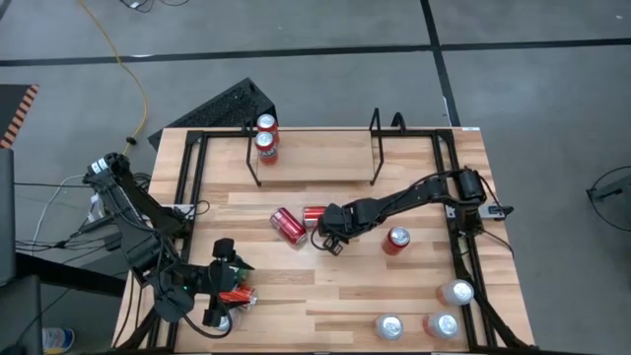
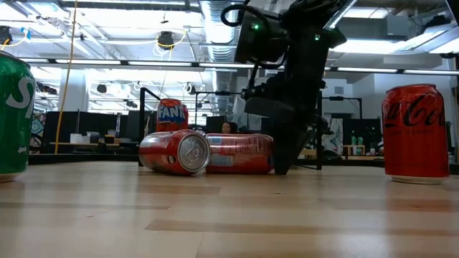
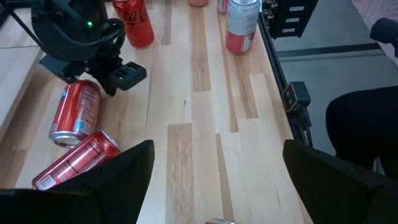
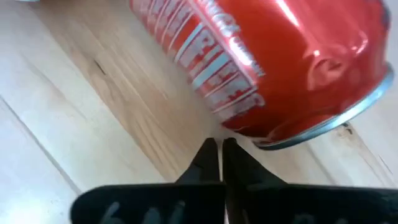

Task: Place canned beverage on shelf
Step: Put the red soda can on the shelf and align with the other red soda cans

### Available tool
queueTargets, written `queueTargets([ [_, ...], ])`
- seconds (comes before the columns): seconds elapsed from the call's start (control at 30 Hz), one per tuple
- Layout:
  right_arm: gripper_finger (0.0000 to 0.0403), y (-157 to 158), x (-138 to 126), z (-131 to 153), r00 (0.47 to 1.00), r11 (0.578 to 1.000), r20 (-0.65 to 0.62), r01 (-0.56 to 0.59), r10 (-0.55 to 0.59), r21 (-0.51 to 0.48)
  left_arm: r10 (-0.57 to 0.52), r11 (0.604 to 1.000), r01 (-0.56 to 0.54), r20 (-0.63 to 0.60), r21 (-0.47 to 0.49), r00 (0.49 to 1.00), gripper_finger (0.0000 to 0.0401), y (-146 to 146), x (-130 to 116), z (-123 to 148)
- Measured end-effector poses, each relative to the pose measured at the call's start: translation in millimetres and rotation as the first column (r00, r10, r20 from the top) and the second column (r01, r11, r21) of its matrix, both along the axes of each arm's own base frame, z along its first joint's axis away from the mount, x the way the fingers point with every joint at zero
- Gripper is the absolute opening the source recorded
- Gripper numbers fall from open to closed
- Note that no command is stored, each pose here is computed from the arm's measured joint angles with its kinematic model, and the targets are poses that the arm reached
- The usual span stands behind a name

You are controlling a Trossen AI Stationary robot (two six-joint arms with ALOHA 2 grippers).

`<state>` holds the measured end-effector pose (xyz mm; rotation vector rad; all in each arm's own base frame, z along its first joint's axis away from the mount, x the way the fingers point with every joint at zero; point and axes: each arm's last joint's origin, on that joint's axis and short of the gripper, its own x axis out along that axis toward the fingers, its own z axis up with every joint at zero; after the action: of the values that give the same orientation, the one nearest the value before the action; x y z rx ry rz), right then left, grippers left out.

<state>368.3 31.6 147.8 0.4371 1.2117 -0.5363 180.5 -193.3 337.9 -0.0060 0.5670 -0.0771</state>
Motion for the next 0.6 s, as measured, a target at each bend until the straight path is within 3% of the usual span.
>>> queueTargets([
  [0.2, 0.0055, 8, 0, 7, 0.999, 0.997, -0.029, -0.039, 0.041, 0.061, 0.000, 1.000, 0.000, 0.000, 0.000, 1.000, 0.0341, 0, 0, 0],
  [0.33, 0.0068, 21, 7, 28, 0.984, 0.983, -0.028, -0.174, 0.176, 0.050, 0.001, 1.000, -0.001, 0.000, 0.000, 1.000, 0.0341, 0, 0, 0],
  [0.47, 0.0094, 34, 15, 55, 0.939, 0.939, -0.022, -0.344, 0.344, 0.016, 0.009, 1.000, -0.009, 0.006, 0.005, 1.000, 0.0341, 0, 0, 0],
  [0.6, 0.0153, 37, 24, 84, 0.890, 0.887, -0.008, -0.454, 0.455, -0.088, 0.010, 1.000, -0.010, 0.006, 0.005, 1.000, 0.0341, 0, 0, 0],
])
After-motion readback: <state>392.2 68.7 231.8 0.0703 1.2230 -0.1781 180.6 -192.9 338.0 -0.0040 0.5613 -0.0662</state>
